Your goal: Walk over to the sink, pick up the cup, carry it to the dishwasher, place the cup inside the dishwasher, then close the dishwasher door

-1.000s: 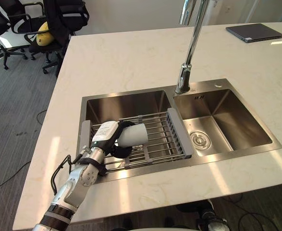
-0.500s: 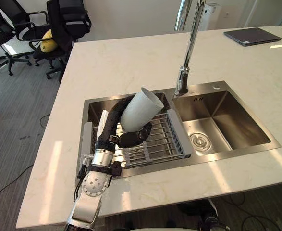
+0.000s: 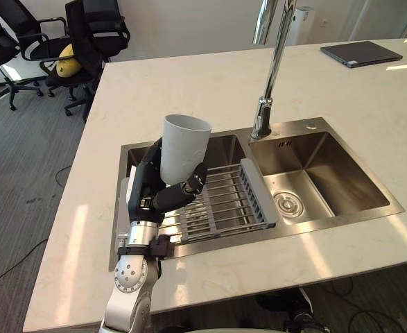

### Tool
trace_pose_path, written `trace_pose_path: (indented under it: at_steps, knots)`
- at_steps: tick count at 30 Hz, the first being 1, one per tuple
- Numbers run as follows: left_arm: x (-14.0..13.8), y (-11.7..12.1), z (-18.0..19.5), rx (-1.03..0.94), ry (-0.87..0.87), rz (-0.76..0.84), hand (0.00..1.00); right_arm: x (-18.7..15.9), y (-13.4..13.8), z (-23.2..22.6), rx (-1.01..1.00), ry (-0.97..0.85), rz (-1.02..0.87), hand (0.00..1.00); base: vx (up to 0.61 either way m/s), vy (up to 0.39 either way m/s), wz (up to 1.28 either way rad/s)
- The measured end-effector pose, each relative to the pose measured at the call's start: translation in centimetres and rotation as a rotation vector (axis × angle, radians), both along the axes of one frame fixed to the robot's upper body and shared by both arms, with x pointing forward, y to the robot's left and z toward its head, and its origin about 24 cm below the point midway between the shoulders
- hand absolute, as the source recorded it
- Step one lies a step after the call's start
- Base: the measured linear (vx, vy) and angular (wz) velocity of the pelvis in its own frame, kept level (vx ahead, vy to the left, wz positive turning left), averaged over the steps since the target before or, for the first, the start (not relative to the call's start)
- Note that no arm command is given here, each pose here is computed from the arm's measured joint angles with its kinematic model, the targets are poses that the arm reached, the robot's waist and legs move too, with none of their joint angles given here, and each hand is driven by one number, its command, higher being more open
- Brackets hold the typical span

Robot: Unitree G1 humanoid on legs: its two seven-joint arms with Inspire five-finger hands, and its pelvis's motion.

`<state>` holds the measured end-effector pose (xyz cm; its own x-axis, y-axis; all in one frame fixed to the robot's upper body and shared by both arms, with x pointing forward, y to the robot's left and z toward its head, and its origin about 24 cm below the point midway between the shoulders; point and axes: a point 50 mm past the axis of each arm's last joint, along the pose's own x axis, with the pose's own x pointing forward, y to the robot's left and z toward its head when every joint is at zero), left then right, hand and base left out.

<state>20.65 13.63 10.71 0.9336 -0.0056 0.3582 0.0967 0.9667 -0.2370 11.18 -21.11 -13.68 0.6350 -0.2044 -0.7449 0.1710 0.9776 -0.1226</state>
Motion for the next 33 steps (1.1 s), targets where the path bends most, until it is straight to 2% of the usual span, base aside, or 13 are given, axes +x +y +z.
trace_pose_path:
  at_steps: [4, 9, 13, 15, 22, 24, 28, 33]
  knots:
    - [0.3, -0.2, 0.5, -0.007, -0.022, 0.001, 0.3, 1.2, -0.1, 0.6, -0.02, -0.041, -0.01, 0.9, -0.13, 0.05, 0.15]
    - [0.1, 0.7, 0.3, -0.014, -0.014, 0.054, 0.3, 1.9, 0.1, 0.8, -0.019, -0.063, -0.009, 0.9, -0.11, -0.002, 0.36]
    - [-0.3, 0.6, 0.6, -0.055, -0.03, 0.073, 0.3, 5.8, 0.4, 2.2, -0.003, -0.159, -0.009, 0.9, -0.2, -0.067, 0.1]
    - [-0.4, 0.1, 0.2, -0.071, -0.007, 0.062, 0.3, 6.6, 0.1, 2.5, -0.018, -0.178, -0.012, 0.9, -0.28, -0.118, 0.37]
    - [-0.7, -1.3, 0.3, -0.078, -0.011, -0.017, 0.3, 4.4, -0.3, 1.7, -0.046, -0.119, -0.052, 0.9, -0.3, -0.093, 0.57]
    - [-0.7, -1.5, 0.4, -0.08, -0.016, -0.028, 0.3, 3.8, -0.4, 1.5, -0.048, -0.111, -0.054, 0.9, -0.17, 0.076, 0.48]
    - [-0.4, -3.4, 0.2, -0.093, -0.007, -0.116, 0.3, 2.9, -0.5, 1.3, -0.04, -0.097, -0.075, 0.9, -0.13, 0.241, 0.54]
    - [0.0, -3.4, -1.1, -0.043, 0.05, -0.129, 0.3, 2.7, 1.7, 0.9, 0.027, -0.089, -0.078, 0.9, -0.03, 0.219, 0.22]
